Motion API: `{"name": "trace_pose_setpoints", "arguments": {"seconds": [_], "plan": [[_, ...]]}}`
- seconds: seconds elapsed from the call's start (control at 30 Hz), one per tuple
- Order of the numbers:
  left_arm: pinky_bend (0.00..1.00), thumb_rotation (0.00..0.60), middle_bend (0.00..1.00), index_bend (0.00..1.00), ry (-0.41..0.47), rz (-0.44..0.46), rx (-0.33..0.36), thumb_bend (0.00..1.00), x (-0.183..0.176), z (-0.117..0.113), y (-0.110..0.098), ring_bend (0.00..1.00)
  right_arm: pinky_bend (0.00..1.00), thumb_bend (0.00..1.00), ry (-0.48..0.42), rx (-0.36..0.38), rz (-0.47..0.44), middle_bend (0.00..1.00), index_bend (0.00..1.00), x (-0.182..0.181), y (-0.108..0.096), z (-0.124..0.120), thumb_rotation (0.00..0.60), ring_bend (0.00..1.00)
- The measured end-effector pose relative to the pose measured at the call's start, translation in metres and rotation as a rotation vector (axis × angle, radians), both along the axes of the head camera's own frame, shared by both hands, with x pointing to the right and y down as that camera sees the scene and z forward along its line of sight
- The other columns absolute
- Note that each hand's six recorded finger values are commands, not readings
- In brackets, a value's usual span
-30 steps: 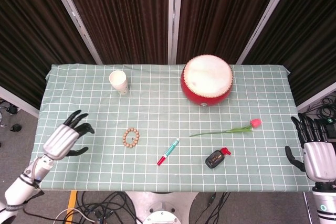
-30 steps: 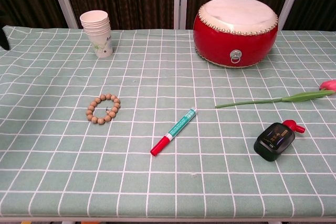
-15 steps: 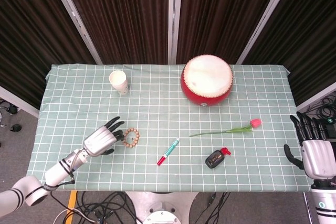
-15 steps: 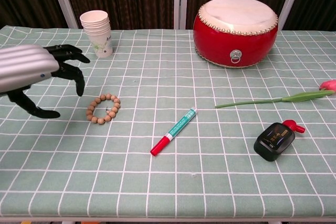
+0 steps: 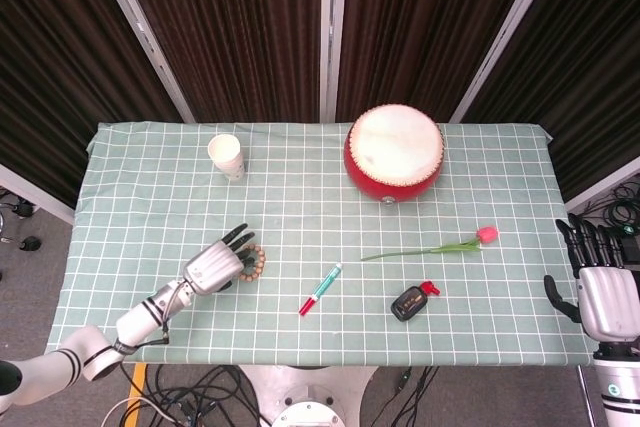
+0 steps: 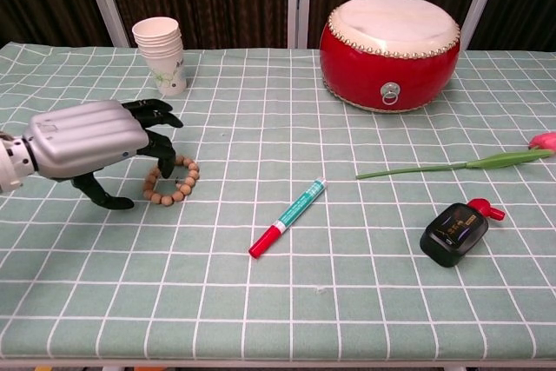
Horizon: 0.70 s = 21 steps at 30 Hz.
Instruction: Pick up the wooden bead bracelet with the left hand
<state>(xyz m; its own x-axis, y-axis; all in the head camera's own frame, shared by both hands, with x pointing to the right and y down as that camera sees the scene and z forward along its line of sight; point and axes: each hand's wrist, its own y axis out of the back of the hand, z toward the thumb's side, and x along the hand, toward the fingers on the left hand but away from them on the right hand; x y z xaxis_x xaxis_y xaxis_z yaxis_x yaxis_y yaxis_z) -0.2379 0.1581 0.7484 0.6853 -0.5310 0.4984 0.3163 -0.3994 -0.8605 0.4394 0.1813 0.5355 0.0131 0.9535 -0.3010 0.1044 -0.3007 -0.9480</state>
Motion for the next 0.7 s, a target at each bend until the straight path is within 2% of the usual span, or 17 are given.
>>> {"name": "trace_pose_setpoints", "arguments": {"seconds": [0.2, 0.7], "plan": [[0.02, 0.600, 0.44, 0.47, -0.019, -0.006, 0.004, 0.19, 0.002, 0.010, -0.001, 0.13, 0.00, 0.30, 0.000, 0.003, 0.010, 0.00, 0.00, 0.003, 0.000, 0.000, 0.600, 0.00], [0.02, 0.600, 0.46, 0.49, -0.028, -0.024, -0.019, 0.20, 0.003, 0.022, 0.005, 0.13, 0.00, 0.30, -0.010, -0.007, 0.026, 0.00, 0.00, 0.007, 0.001, 0.003, 0.600, 0.00]]}}
